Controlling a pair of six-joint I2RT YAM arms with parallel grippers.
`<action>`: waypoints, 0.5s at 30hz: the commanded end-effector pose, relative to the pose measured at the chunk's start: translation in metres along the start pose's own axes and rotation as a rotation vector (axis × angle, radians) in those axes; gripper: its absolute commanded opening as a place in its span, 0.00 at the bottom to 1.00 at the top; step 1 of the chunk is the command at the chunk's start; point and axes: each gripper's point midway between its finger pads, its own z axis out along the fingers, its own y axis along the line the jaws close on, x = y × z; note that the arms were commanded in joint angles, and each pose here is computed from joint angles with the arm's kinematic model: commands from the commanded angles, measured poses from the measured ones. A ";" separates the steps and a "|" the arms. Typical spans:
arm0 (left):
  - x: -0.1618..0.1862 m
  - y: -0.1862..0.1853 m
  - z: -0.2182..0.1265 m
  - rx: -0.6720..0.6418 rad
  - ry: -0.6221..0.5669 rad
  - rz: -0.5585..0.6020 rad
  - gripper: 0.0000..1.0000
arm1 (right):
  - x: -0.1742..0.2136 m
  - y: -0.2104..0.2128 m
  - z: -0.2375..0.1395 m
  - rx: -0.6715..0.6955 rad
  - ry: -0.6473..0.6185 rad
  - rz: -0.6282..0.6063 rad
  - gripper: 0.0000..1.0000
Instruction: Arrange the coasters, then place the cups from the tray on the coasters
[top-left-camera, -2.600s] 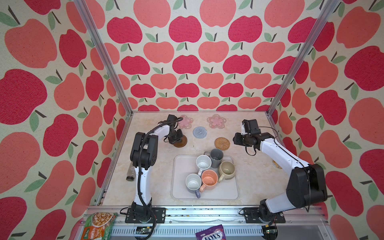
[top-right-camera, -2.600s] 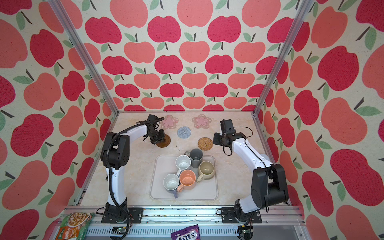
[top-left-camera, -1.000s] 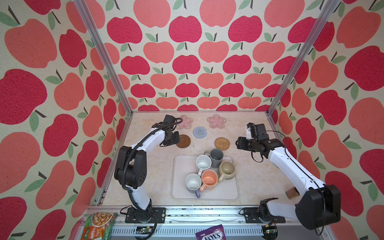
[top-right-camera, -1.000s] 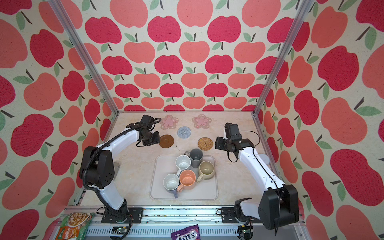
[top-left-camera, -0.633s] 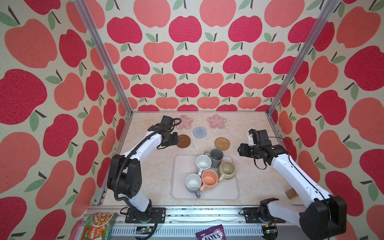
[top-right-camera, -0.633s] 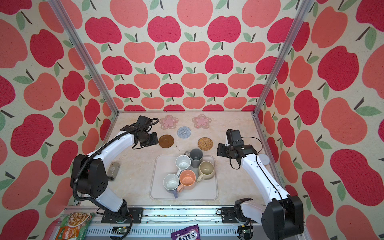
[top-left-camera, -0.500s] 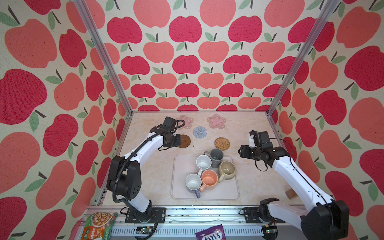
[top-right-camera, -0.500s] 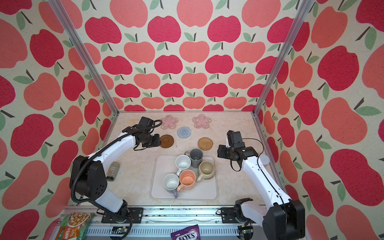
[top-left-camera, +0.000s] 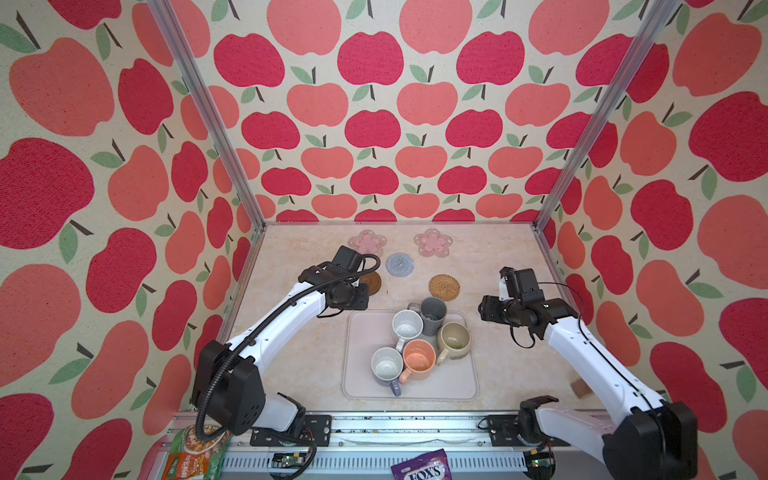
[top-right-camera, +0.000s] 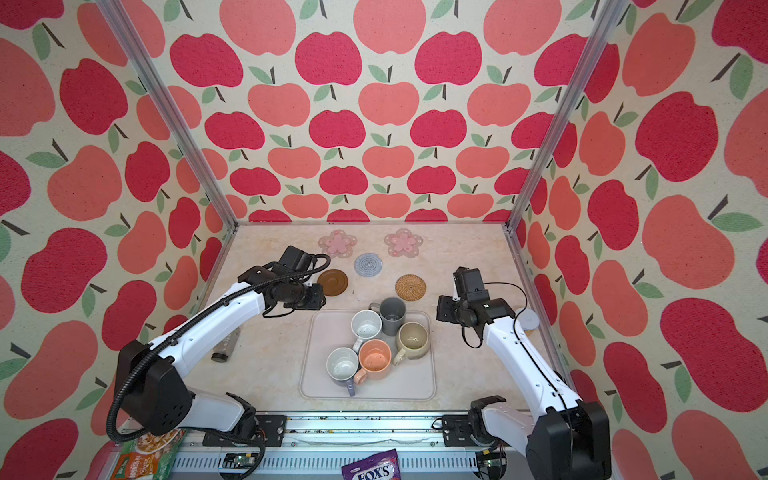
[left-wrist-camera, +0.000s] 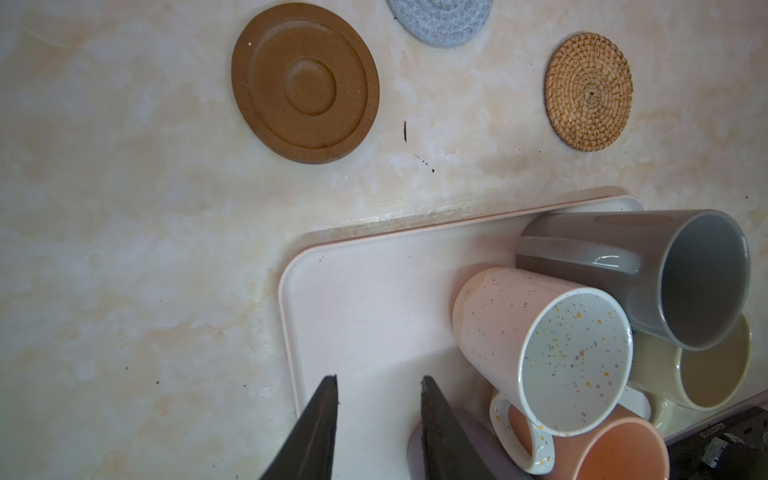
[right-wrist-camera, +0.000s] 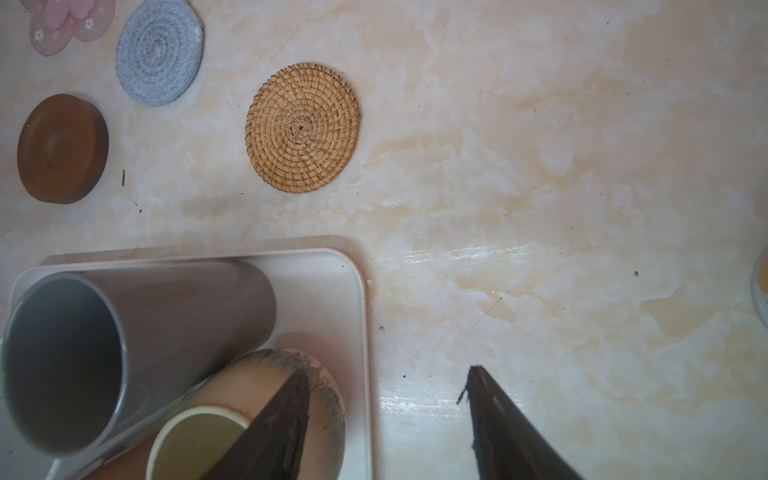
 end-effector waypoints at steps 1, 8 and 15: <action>0.031 0.021 -0.024 -0.093 0.043 -0.094 0.37 | -0.016 0.000 -0.001 0.012 -0.062 0.001 0.64; 0.073 0.028 -0.035 -0.069 0.045 -0.200 0.37 | -0.030 0.012 0.006 -0.031 -0.059 0.002 0.64; 0.078 0.020 -0.020 -0.007 0.042 -0.248 0.37 | -0.032 0.023 0.005 -0.086 -0.065 0.009 0.64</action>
